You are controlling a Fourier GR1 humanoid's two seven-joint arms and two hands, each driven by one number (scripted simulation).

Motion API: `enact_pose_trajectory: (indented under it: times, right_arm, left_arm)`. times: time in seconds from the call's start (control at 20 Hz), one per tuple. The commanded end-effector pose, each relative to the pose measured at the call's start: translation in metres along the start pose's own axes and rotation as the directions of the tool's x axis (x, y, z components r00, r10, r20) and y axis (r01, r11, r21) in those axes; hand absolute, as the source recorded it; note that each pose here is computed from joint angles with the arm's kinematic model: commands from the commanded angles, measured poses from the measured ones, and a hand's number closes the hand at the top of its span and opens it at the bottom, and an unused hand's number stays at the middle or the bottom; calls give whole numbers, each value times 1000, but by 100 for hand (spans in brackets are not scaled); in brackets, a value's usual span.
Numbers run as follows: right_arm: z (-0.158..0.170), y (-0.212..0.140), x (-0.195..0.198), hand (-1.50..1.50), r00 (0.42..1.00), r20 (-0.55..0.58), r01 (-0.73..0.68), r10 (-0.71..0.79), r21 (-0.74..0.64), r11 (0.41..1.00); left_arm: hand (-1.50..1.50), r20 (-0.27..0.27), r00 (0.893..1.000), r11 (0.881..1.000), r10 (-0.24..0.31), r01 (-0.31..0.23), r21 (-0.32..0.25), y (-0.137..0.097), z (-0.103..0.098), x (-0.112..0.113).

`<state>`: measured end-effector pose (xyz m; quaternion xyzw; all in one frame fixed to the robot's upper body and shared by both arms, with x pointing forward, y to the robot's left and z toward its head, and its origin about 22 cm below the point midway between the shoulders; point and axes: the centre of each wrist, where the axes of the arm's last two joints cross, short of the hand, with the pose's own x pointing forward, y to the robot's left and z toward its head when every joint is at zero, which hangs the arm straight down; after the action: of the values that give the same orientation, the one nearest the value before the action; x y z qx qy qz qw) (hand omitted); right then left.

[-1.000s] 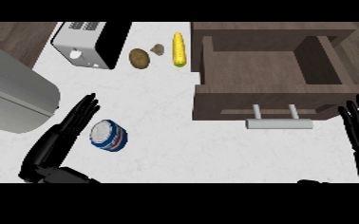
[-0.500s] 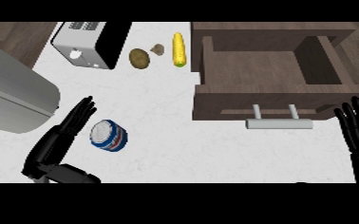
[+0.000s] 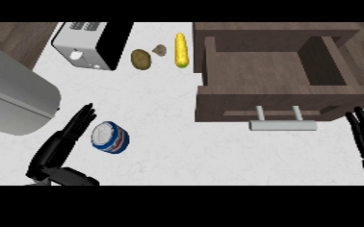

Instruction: Pick up the can, place it into the drawer and close the drawer

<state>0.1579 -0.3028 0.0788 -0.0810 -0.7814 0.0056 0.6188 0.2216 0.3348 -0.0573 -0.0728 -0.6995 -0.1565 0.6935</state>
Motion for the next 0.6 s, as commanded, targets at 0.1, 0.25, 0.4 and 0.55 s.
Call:
enact_pose_trajectory:
  times: [0.1,0.25,0.4,0.55]
  right_arm:
    - [13,-13,9,-150,1000,3,-11,11,-2,1000]
    - [-1,9,-4,-150,1000,10,3,-3,-1,1000]
    - [-12,-4,-5,-150,999,32,-1,1,3,1000]
    - [0,11,-11,-150,1000,0,-12,12,12,1000]
  left_arm:
    - [-150,-22,1000,1000,-14,15,14,-2,-8,-18]
    - [-150,-45,999,999,27,-26,24,-1,-9,-20]
    - [-150,-59,998,999,23,-22,24,21,6,-38]
    - [-150,-48,999,1000,24,-23,17,11,-15,-28]
